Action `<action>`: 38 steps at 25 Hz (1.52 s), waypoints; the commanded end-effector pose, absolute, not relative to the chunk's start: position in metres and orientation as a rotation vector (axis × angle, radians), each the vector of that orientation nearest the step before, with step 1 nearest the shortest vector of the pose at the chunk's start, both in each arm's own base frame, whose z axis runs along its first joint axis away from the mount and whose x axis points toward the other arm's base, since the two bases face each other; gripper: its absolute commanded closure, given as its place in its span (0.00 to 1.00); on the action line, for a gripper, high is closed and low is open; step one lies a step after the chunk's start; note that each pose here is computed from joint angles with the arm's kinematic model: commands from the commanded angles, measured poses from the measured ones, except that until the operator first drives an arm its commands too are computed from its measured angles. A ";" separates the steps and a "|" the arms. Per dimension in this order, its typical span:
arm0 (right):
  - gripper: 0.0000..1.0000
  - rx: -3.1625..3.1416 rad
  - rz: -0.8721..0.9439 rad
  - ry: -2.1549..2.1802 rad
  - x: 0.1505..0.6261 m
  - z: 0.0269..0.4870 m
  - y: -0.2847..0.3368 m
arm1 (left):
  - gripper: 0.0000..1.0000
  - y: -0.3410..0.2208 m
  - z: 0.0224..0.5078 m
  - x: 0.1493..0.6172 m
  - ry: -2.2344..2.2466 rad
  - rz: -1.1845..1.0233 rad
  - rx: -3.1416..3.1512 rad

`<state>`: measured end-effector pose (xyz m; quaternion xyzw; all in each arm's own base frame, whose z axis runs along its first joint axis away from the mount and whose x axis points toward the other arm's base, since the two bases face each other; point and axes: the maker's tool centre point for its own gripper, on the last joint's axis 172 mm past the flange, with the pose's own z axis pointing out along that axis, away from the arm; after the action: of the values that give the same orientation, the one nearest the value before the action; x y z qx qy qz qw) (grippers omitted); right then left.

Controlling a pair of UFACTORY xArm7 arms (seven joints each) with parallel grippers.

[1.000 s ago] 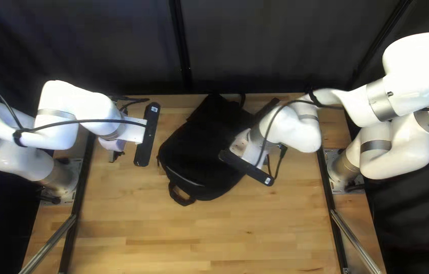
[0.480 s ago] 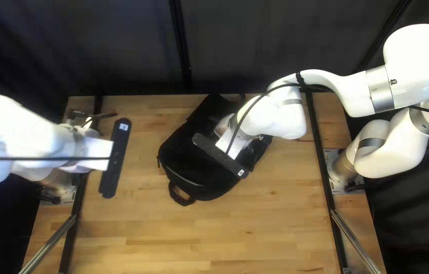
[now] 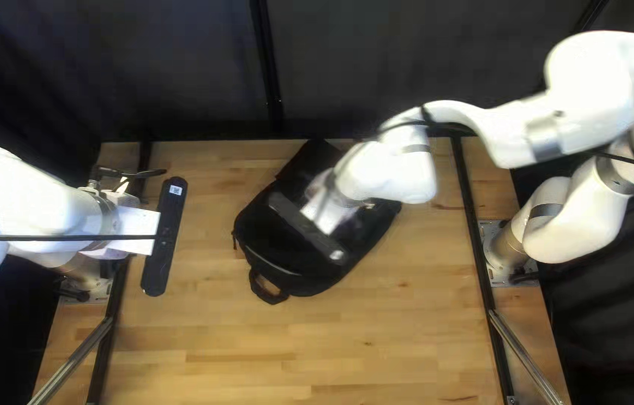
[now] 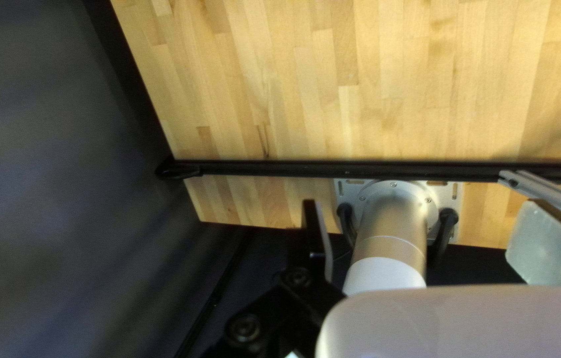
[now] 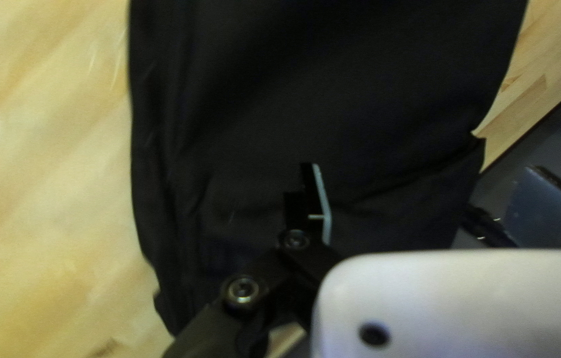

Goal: Remove a lunch box from a kids backpack

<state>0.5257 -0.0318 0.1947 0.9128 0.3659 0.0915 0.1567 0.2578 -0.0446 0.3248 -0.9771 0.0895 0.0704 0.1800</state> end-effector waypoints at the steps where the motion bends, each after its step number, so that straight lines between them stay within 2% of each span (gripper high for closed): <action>1: 0.00 2.704 0.279 0.806 0.548 0.178 0.006 | 0.00 -0.046 0.324 0.248 0.235 0.205 -2.754; 12: 0.00 2.768 0.323 0.541 0.551 0.154 0.077 | 0.00 -0.027 0.354 0.215 0.152 0.304 -2.724; 21: 0.00 2.776 0.306 0.441 0.569 0.143 0.069 | 0.00 -0.027 0.353 0.217 0.148 0.304 -2.718; 23: 0.12 2.782 0.306 0.427 0.574 0.135 0.066 | 0.00 -0.027 0.353 0.217 0.148 0.304 -2.718; 24: 0.27 2.788 0.306 0.420 0.577 0.131 0.064 | 0.00 -0.027 0.353 0.217 0.148 0.304 -2.718; 25: 0.47 2.791 0.308 0.417 0.580 0.128 0.064 | 0.00 -0.027 0.353 0.217 0.148 0.304 -2.718; 26: 0.94 2.793 0.310 0.414 0.582 0.127 0.063 | 0.00 -0.027 0.353 0.217 0.148 0.304 -2.718; 27: 1.00 2.793 0.312 0.412 0.582 0.126 0.062 | 0.00 -0.027 0.353 0.217 0.148 0.304 -2.718; 38: 1.00 2.780 0.313 0.431 0.581 0.140 0.051 | 0.00 -0.027 0.353 0.217 0.148 0.304 -2.718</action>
<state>0.5811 0.0520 0.1340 0.9709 0.1478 0.1097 0.1534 0.2168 -0.0275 0.3531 -0.9724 0.0528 0.1086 0.1998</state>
